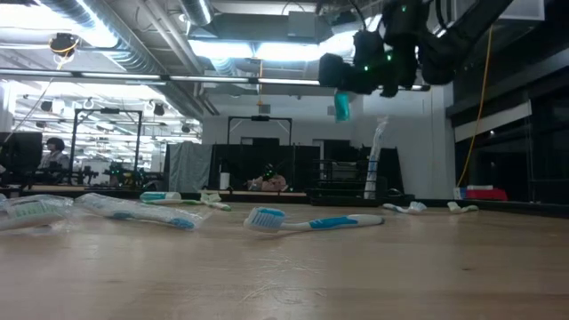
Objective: Pick & Place toothbrushing station
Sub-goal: Put the bottom blue mouthwash into the black organizer
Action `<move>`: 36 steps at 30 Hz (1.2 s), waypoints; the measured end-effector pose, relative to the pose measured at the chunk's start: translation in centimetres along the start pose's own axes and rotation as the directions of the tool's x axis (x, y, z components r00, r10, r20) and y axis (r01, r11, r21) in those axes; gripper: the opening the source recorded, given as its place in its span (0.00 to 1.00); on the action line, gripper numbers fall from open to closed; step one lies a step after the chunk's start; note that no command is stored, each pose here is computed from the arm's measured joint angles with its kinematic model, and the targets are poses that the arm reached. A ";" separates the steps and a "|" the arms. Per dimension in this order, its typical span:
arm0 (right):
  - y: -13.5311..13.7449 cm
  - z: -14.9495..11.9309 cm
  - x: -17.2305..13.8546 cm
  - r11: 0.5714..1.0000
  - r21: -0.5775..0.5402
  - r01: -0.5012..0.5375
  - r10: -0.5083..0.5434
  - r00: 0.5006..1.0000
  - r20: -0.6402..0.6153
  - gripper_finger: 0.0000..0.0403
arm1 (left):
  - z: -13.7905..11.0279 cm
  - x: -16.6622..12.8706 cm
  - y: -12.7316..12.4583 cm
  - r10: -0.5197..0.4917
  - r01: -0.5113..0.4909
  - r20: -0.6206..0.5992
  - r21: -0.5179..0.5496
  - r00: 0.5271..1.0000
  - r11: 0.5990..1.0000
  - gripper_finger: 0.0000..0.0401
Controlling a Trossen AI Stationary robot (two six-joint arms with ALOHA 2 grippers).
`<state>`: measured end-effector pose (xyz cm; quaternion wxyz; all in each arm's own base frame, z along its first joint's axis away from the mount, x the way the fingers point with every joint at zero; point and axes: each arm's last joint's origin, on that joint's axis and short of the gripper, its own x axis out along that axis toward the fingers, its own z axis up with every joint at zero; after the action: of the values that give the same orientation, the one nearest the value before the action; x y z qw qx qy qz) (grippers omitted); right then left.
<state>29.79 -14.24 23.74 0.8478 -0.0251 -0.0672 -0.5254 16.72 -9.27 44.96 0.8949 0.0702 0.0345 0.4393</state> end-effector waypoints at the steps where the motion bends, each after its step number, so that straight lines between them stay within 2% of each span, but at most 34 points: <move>1: 0.0 -0.4 0.2 1.000 0.001 0.003 -0.003 1.000 -0.004 0.23 | 0.0 0.3 0.0 0.014 -0.014 -0.002 0.002 1.000 1.000 0.40; 10: 0.5 -3.1 2.6 0.997 -0.036 0.075 -0.076 0.997 -0.013 0.23 | -0.3 1.7 0.1 0.087 -0.087 -0.014 0.030 0.996 0.996 0.40; 14: 0.3 -3.9 3.3 0.979 -0.037 0.202 -0.203 0.979 -0.026 0.23 | -0.3 1.9 0.2 0.098 -0.097 -0.015 0.032 0.995 0.995 0.40; 21: -0.4 -4.7 3.7 0.949 0.066 0.307 -0.305 0.952 -0.041 0.23 | -0.4 1.9 0.1 0.098 -0.098 -0.016 0.035 0.995 0.995 0.40; 26: -0.9 -4.8 4.0 0.944 0.114 0.311 -0.308 0.950 -0.042 0.23 | -0.3 1.9 0.1 0.098 -0.097 -0.015 0.033 0.995 0.995 0.40; 36: -1.3 -5.4 4.4 0.949 0.122 0.290 -0.282 0.956 -0.083 0.23 | -0.4 1.8 0.1 0.092 -0.092 -0.015 0.018 0.996 0.996 0.40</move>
<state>31.06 -19.34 18.97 0.7642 0.0582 -0.0776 -0.6376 17.69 -7.78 44.59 0.8728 0.0762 0.0420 0.4803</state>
